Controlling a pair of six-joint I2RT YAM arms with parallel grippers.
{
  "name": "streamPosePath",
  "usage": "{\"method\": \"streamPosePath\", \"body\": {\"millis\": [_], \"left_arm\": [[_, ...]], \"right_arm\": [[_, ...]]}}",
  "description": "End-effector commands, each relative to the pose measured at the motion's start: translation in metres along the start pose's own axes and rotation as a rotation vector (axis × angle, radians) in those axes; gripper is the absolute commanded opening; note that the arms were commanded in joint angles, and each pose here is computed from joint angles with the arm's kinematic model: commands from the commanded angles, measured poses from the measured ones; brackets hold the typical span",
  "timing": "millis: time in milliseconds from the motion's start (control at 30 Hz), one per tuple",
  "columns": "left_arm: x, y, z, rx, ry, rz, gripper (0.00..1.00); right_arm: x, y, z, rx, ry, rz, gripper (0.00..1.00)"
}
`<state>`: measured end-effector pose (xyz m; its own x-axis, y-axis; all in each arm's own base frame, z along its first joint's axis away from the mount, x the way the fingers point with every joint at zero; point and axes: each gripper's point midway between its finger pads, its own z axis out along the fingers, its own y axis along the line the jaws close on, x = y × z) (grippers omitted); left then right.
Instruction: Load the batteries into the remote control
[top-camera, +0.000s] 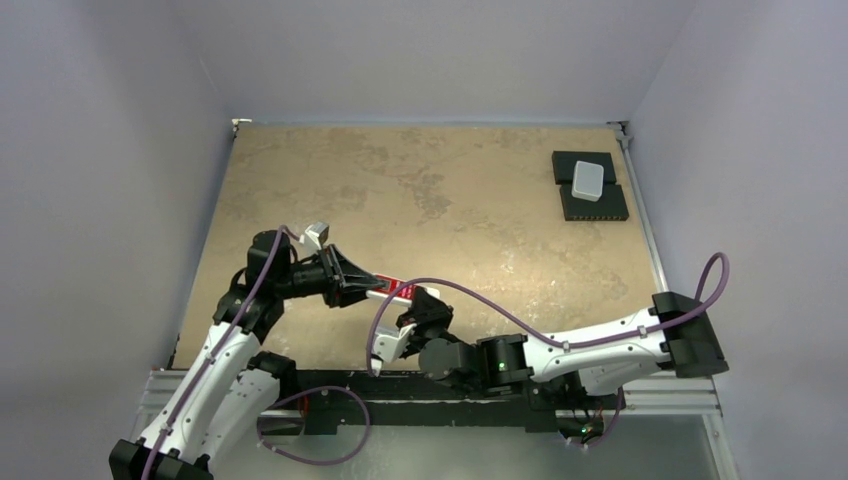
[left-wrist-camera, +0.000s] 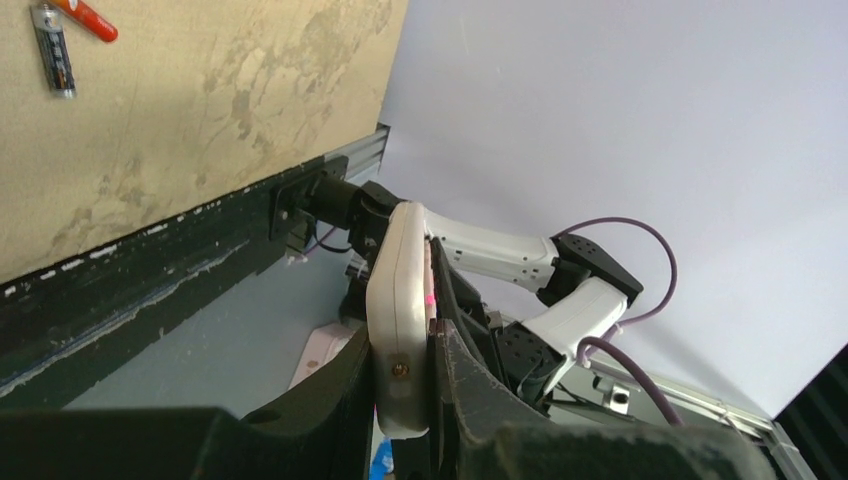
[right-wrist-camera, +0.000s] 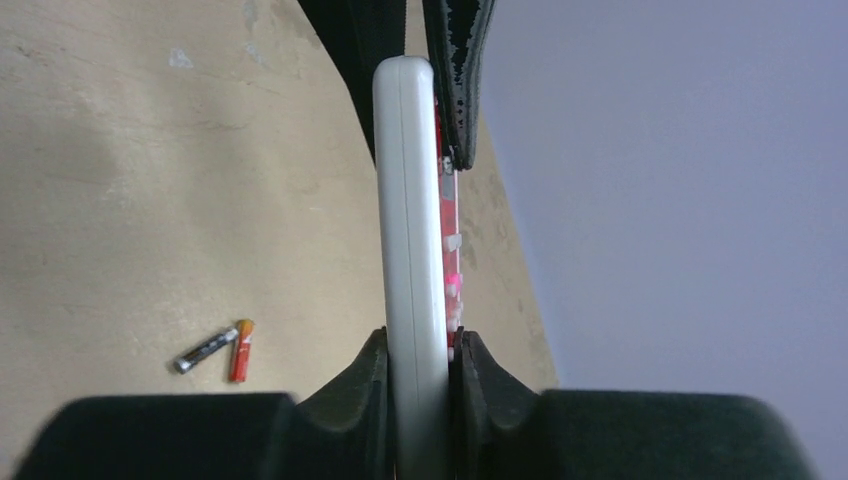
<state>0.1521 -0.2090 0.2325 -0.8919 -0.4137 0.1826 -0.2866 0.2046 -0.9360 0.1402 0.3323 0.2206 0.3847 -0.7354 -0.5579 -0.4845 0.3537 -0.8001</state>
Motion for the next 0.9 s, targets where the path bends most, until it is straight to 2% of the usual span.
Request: {"method": "streamPosePath", "body": {"millis": [0,267,433,567,633,733,767,867], "left_arm": [[0.006,-0.015,-0.006,0.027,0.013,-0.029,0.05],[0.006,-0.027,-0.008,0.076,0.006,0.011,0.32],[0.005,-0.032,-0.009,0.089,-0.009,0.04,0.4],[0.002,-0.036,-0.011,0.081,-0.043,0.112,0.49],[0.002,-0.037,-0.012,0.075,-0.046,0.154,0.5],[0.0,-0.037,-0.012,0.054,-0.048,0.246,0.5],[-0.003,-0.035,-0.011,0.036,-0.054,0.285,0.55],[-0.006,-0.032,-0.01,0.009,-0.049,0.393,0.59]], "right_arm": [[-0.005,-0.011,-0.001,0.063,-0.007,0.092,0.0],[0.0,-0.014,-0.003,0.084,0.008,0.088,0.0],[0.006,-0.017,-0.006,0.096,0.023,0.085,0.0],[0.015,-0.021,-0.01,0.111,0.044,0.112,0.0],[0.016,-0.02,-0.013,0.098,0.043,0.154,0.0],[0.017,-0.021,-0.017,0.074,0.044,0.215,0.0],[0.02,-0.02,-0.019,0.064,0.057,0.226,0.0],[0.023,-0.019,-0.024,0.031,0.078,0.267,0.0]]}}
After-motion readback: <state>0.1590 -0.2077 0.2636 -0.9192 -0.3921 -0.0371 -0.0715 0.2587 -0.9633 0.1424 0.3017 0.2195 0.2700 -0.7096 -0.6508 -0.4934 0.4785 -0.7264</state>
